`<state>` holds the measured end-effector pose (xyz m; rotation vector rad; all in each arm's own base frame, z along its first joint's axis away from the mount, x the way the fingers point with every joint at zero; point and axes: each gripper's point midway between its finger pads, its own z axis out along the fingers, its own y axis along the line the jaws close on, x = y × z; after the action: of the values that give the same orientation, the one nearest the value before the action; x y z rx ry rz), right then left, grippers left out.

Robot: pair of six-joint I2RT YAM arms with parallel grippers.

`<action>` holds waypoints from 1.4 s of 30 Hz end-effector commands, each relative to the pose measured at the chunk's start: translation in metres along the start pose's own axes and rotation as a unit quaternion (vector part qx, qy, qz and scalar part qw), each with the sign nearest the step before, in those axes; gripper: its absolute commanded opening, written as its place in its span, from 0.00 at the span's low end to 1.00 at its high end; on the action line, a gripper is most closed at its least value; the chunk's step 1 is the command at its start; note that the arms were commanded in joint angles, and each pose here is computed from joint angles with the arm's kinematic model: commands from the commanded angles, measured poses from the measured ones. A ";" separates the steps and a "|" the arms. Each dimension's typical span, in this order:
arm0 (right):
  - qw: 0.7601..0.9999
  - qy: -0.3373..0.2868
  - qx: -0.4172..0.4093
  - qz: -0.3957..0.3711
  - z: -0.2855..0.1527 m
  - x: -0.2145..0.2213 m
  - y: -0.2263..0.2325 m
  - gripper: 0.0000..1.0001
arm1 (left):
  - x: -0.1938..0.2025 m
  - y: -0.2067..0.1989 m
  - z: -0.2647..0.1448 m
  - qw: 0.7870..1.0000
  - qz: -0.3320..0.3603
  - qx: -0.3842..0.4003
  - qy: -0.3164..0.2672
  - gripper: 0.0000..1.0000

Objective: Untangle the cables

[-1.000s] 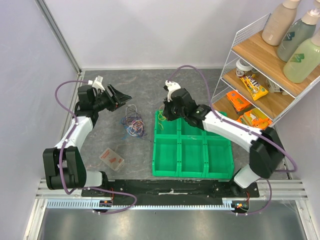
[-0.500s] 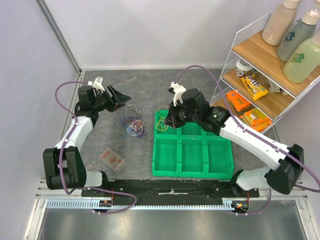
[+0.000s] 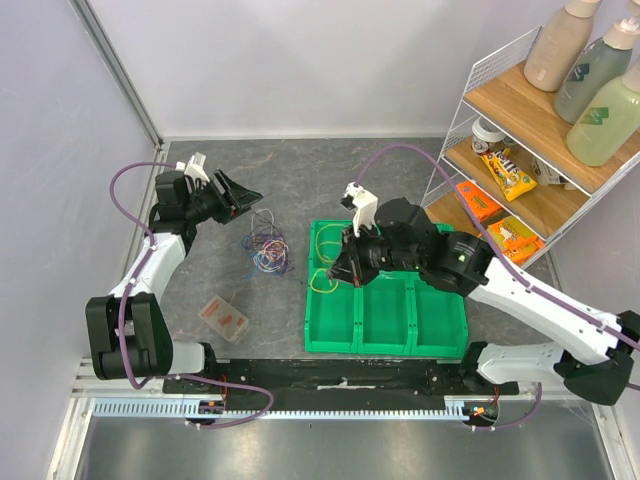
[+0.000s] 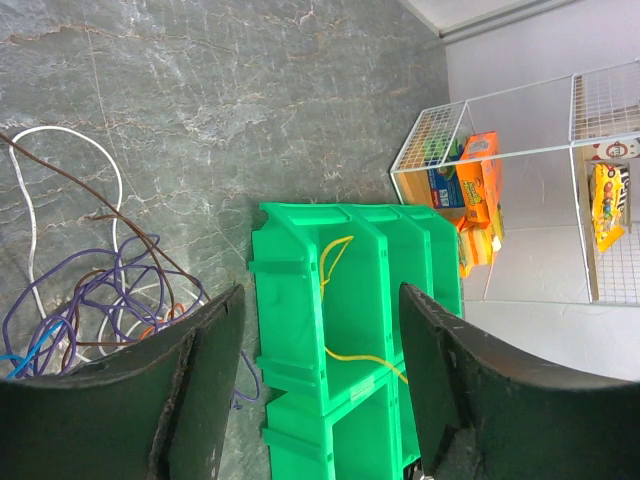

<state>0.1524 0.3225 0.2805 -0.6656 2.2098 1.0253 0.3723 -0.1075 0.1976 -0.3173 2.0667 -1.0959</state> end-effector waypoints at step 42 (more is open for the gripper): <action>0.990 0.004 0.139 -0.007 0.136 -0.026 -0.166 0.00 | 0.028 0.044 -0.038 0.987 -0.046 -0.151 -0.028 0.65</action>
<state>0.3657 0.3297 0.1359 -0.5407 2.2752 0.6050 0.3488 -0.0942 0.1750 -0.4857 2.1363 -0.9873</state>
